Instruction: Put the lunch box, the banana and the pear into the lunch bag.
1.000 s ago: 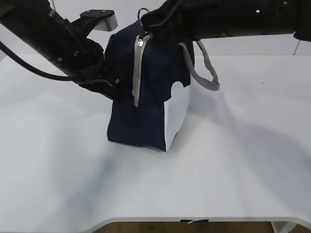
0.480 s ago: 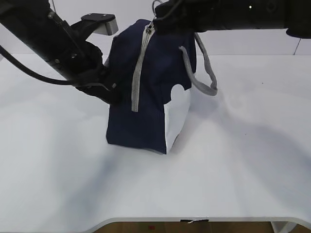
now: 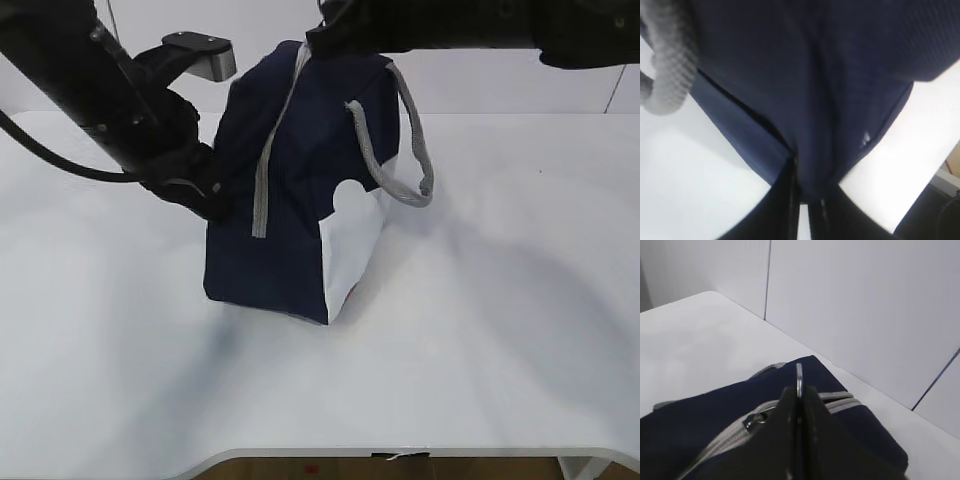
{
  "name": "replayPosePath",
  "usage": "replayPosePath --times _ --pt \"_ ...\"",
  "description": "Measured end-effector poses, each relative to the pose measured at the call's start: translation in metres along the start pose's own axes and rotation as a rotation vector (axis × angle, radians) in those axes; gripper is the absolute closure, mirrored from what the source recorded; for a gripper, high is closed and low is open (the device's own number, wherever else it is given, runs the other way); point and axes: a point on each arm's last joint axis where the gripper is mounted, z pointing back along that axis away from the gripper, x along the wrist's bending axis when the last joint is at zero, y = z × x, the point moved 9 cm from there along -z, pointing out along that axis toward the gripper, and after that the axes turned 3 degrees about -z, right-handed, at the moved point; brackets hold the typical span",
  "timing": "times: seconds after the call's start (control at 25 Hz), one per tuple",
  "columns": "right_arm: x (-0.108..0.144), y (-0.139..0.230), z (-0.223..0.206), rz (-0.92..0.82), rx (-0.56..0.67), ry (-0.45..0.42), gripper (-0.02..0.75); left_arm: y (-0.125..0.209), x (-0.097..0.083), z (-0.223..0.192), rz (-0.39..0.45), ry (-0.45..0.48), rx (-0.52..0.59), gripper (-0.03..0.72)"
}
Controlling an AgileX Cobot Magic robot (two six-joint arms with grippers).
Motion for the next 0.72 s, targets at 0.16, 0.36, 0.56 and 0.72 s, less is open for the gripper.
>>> replayPosePath --times 0.16,0.36,0.56,0.72 --pt "-0.006 -0.001 -0.003 0.041 -0.002 0.034 0.731 0.0 0.002 0.012 -0.034 -0.032 -0.005 0.685" --pt "-0.008 0.005 -0.008 0.061 0.013 0.047 0.731 0.003 0.004 0.015 -0.05 -0.049 0.011 0.685" --pt "-0.018 0.016 -0.015 0.097 0.037 0.084 0.731 0.008 0.017 0.026 -0.026 -0.067 0.012 0.685" --pt "-0.036 0.026 -0.019 0.093 0.061 0.118 0.731 0.015 0.028 0.03 0.004 -0.072 0.028 0.685"
